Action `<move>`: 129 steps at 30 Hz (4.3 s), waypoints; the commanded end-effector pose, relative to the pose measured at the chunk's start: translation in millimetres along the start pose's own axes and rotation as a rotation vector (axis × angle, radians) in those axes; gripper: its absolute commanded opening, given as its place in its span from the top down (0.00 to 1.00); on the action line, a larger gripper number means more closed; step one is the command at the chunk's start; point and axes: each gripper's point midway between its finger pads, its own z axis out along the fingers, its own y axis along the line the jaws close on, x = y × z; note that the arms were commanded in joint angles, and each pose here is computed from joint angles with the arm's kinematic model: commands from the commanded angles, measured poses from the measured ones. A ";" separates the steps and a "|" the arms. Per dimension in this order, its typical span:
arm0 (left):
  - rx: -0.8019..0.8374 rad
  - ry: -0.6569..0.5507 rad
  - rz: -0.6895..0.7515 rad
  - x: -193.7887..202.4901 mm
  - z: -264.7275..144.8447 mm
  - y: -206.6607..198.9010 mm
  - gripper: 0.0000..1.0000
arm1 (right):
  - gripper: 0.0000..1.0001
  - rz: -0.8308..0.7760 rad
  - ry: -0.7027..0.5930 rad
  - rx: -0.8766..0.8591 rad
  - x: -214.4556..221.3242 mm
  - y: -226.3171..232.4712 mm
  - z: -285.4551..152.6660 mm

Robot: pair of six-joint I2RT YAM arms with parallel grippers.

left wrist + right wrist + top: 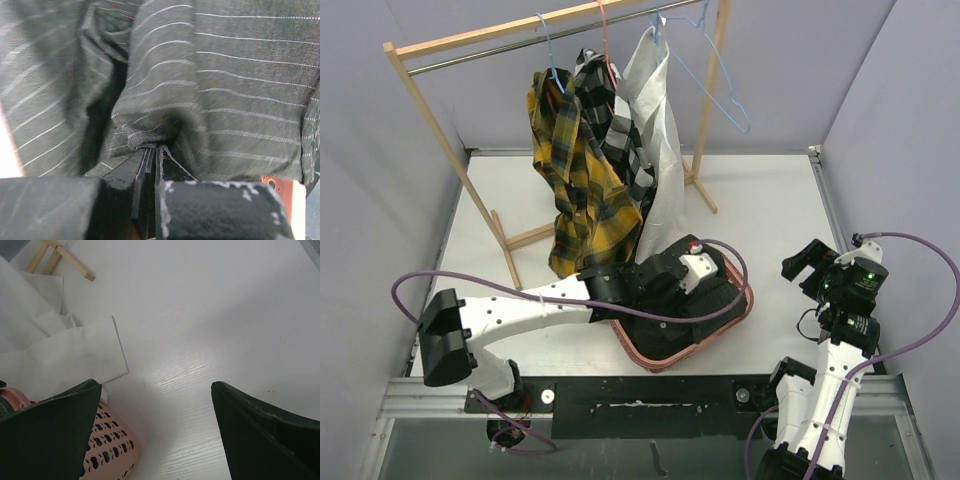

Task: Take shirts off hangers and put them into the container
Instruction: Adjust the shirt in the bin.

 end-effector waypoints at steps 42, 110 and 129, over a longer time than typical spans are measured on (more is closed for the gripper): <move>0.057 -0.232 -0.028 -125.6 -6.2 53.6 0.32 | 0.03 -0.012 -0.031 -0.034 -9.7 6.9 1.3; 0.251 -0.344 0.068 -108.8 -45.3 -18.6 1.00 | 0.03 -0.011 -0.038 -0.040 -10.2 9.0 -2.3; 0.236 0.132 -0.026 40.5 88.1 -30.8 1.00 | 0.03 -0.010 -0.037 -0.044 -9.7 10.0 -3.7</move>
